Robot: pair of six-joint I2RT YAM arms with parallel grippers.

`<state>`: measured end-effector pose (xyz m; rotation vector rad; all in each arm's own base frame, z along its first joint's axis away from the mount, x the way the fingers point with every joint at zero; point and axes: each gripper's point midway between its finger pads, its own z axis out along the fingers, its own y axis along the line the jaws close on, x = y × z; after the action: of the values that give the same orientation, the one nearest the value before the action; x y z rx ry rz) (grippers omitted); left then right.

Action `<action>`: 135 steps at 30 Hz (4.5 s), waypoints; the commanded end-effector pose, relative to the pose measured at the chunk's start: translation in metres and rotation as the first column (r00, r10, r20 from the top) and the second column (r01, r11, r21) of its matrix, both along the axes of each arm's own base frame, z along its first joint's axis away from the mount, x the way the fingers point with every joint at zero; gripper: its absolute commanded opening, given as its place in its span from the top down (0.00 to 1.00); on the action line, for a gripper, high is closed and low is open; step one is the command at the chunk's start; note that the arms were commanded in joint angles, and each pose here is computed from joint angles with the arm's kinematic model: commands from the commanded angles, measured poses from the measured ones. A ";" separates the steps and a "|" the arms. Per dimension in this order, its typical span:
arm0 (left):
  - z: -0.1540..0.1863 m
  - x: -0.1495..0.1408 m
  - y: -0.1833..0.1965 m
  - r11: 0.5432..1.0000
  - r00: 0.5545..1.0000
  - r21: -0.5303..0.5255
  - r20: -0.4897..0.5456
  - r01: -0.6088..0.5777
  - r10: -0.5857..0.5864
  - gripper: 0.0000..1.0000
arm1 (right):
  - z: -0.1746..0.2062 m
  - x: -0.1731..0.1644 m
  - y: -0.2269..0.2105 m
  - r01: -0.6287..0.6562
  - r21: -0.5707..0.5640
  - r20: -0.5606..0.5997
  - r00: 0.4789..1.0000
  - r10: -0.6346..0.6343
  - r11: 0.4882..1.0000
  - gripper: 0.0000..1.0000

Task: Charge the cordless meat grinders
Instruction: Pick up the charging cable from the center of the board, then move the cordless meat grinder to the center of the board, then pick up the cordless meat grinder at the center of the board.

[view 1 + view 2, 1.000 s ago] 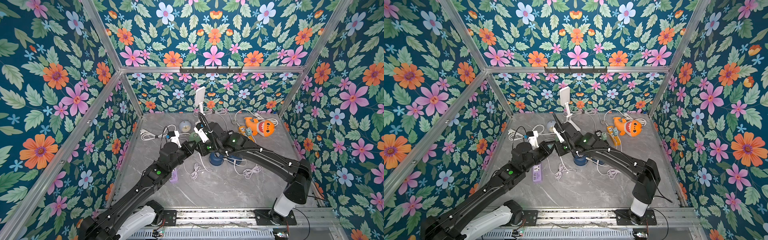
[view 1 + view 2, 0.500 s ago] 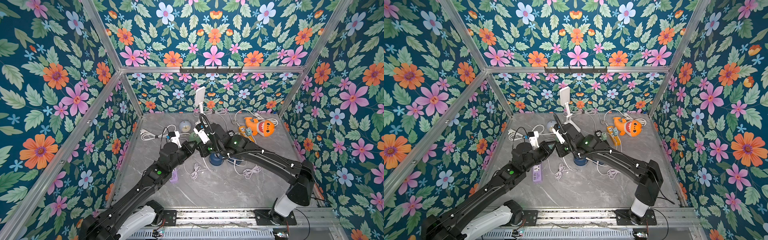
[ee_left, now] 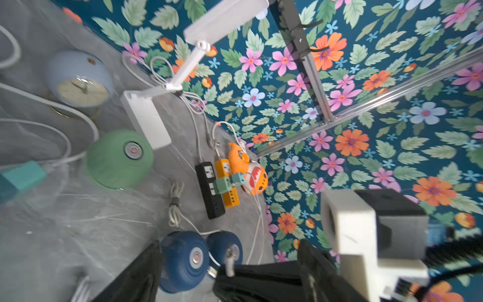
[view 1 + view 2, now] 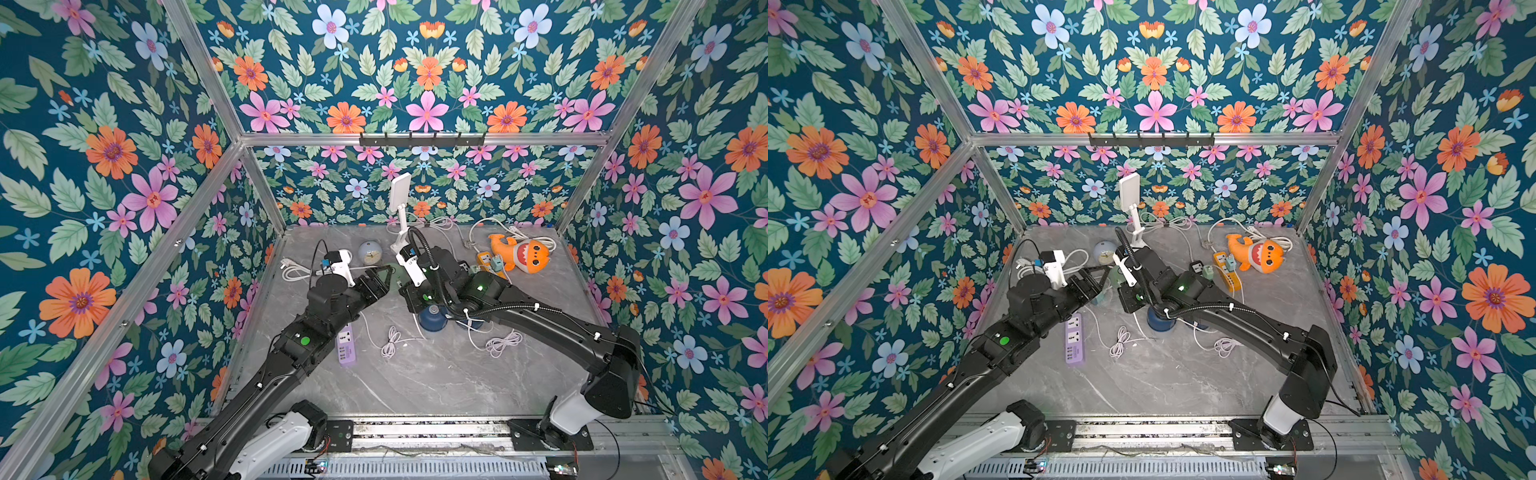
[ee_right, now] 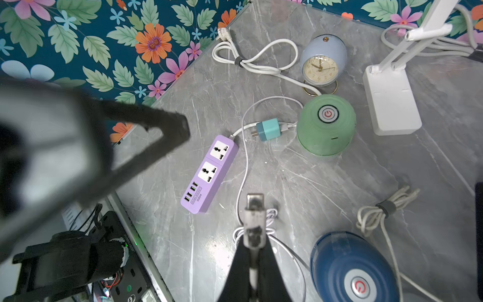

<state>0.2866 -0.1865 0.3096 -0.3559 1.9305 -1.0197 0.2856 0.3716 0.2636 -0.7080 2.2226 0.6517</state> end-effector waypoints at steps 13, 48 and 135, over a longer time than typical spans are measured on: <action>-0.097 0.045 0.013 0.832 0.999 0.553 -0.030 0.048 -0.037 0.09 | -0.015 0.008 -0.051 0.072 0.023 -0.085 0.994 -0.070 0.997 1.00; -0.212 0.145 -0.030 0.527 0.909 0.759 -0.411 0.381 -0.065 0.20 | -0.047 -0.016 -0.074 0.109 0.016 -0.163 0.981 -0.105 0.994 1.00; -0.241 0.021 0.007 0.688 0.932 0.708 0.337 -0.158 -0.133 0.02 | -0.184 0.091 0.043 -0.230 0.002 -0.582 0.791 0.189 0.973 1.00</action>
<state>0.3010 -0.1805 0.0552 0.3044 1.8623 -0.1961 0.3871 0.4158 0.0843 -0.8359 2.7329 1.0159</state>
